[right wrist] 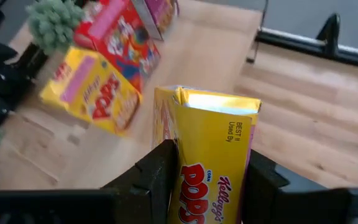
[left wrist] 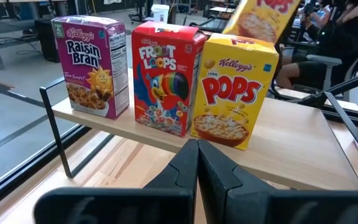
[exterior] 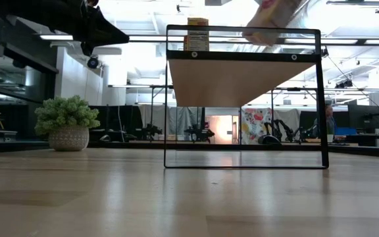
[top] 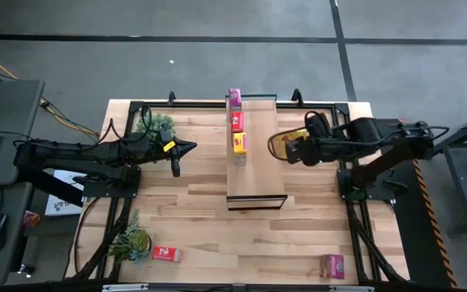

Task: Stack cereal on shelf
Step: Put the yellow cereal box aligned with the other yellow cereal box on the shelf

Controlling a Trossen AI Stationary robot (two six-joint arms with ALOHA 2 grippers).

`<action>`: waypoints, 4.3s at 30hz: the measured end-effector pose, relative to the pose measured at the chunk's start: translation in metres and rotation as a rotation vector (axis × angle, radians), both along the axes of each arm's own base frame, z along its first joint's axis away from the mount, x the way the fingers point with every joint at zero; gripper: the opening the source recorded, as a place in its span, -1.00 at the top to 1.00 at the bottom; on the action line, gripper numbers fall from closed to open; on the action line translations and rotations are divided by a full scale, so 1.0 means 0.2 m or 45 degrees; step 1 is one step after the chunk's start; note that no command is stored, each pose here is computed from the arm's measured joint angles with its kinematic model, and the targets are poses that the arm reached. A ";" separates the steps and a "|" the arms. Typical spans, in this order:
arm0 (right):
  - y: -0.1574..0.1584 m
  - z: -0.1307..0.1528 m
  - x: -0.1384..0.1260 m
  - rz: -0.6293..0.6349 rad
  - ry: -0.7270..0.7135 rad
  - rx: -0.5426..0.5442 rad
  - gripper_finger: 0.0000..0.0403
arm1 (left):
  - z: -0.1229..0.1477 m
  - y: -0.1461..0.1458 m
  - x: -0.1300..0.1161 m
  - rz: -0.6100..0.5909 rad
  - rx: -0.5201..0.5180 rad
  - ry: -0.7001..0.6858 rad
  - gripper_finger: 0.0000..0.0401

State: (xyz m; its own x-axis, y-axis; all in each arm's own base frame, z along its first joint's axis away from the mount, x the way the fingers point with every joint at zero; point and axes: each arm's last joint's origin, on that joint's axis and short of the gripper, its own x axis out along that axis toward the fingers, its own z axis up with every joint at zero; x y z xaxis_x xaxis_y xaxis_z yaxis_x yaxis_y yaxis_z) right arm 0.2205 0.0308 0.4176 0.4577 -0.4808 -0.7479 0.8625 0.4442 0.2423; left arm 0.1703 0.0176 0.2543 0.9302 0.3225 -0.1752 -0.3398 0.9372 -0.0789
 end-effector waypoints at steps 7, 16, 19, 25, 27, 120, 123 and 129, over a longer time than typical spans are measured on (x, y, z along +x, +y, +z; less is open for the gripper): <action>-0.08 -0.05 0.12 0.022 0.054 0.067 0.34 | 0.00 0.00 0.00 0.000 0.000 0.002 1.00; -0.19 -0.13 0.26 0.053 0.137 0.081 0.34 | 0.00 0.00 0.00 0.000 0.001 0.002 1.00; -0.20 -0.15 0.30 0.089 0.140 0.114 0.34 | 0.00 0.00 0.00 0.000 0.001 0.002 1.00; -0.19 -0.17 0.32 0.130 0.157 0.178 0.34 | 0.00 0.00 0.00 0.000 0.002 0.003 1.00; -0.19 -0.18 0.33 0.127 0.160 0.180 0.34 | 0.00 0.00 0.00 0.000 0.001 0.003 1.00; -0.18 -0.21 0.45 0.355 0.119 0.096 -0.32 | -0.01 0.00 0.00 0.000 0.001 0.022 1.00; -0.19 -0.19 0.43 0.346 0.114 0.075 -0.32 | -0.01 0.00 0.00 0.000 0.001 0.023 1.00; -0.19 -0.06 0.41 0.378 0.055 -0.055 -0.32 | -0.01 0.00 0.00 0.000 0.000 0.024 1.00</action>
State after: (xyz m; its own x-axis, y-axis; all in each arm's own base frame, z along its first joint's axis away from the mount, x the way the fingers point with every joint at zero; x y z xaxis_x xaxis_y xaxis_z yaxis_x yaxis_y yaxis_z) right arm 0.3025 -0.0073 0.4063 0.5512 -0.3625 -0.7515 0.7023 0.6879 0.1833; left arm 0.1699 0.0176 0.2526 0.9268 0.3225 -0.1926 -0.3412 0.9372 -0.0722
